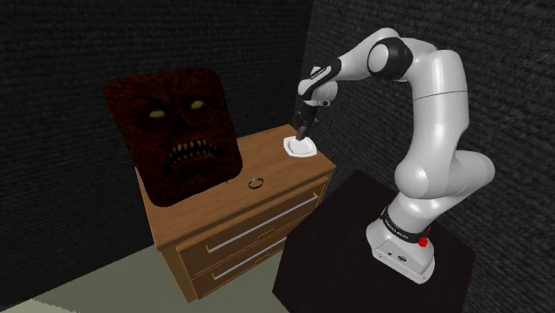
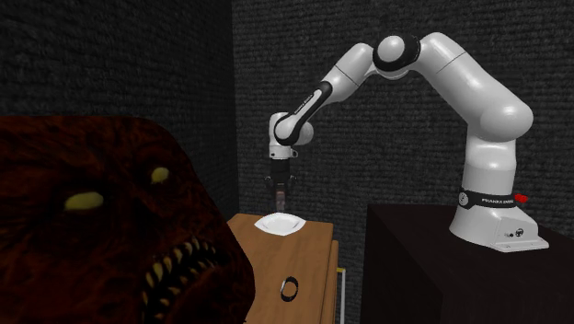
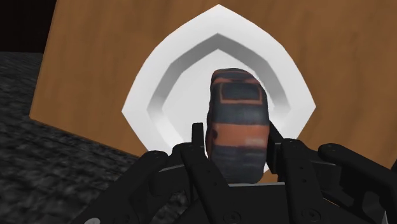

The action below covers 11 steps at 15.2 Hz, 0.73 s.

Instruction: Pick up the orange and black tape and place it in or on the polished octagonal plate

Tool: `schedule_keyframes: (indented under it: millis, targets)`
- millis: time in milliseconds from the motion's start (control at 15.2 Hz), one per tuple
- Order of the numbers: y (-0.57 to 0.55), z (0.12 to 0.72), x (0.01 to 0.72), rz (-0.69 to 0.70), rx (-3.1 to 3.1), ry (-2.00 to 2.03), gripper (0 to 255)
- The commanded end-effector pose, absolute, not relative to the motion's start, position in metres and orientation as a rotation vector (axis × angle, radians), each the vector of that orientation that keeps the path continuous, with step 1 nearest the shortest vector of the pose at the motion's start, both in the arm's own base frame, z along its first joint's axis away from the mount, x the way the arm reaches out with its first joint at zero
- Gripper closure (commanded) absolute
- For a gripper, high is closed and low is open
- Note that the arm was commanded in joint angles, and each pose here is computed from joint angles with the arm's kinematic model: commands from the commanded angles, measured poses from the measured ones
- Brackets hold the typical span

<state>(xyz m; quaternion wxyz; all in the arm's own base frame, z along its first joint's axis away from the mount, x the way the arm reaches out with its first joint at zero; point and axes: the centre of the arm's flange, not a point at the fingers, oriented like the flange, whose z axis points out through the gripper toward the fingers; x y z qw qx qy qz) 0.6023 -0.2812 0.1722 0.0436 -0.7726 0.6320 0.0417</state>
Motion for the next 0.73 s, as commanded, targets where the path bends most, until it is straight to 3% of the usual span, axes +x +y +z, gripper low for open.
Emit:
schedule_keyframes:
  millis: [0,660]
  targets:
    - [-0.282,0.162,0.602,0.127,-2.363,1.931,255]
    - [-0.282,0.106,0.602,0.127,-2.363,1.931,255]
